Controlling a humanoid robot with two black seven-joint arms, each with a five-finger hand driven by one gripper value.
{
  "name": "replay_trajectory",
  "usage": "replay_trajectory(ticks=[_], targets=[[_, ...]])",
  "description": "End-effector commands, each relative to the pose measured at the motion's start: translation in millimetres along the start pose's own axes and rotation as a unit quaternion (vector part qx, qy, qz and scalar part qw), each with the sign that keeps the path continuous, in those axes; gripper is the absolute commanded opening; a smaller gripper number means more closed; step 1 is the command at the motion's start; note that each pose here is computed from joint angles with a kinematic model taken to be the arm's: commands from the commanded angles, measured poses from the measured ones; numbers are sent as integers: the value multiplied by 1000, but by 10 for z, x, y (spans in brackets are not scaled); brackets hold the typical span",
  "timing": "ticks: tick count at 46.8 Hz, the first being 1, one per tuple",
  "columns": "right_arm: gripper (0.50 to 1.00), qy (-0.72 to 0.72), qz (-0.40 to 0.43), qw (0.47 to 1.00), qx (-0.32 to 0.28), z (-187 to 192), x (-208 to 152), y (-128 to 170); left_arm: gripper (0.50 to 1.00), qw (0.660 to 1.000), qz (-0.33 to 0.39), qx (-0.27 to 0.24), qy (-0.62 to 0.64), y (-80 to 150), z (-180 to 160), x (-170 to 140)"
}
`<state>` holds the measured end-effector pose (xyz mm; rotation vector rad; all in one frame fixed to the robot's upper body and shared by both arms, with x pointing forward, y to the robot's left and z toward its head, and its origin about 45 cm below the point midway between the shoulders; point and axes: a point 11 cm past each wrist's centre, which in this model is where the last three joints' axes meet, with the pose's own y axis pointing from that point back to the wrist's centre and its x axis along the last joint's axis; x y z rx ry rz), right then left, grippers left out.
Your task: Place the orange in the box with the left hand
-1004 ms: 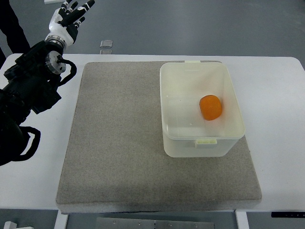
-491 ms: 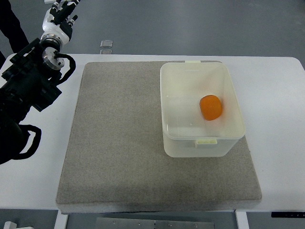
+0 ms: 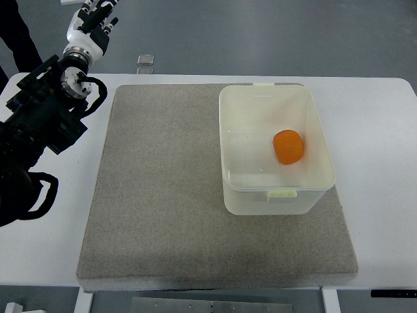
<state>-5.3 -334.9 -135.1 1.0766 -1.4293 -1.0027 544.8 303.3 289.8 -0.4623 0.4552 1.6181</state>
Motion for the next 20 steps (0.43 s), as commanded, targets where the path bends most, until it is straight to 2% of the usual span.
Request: replay_trajectory(ticks=[1, 20], targets=[[944, 0, 1, 1000, 0, -1, 4, -1, 975, 1000, -2, -2, 8, -2, 11, -5], [944, 2, 0, 1000, 0, 2, 4, 0, 975, 997, 5, -6, 73, 62, -92, 166]])
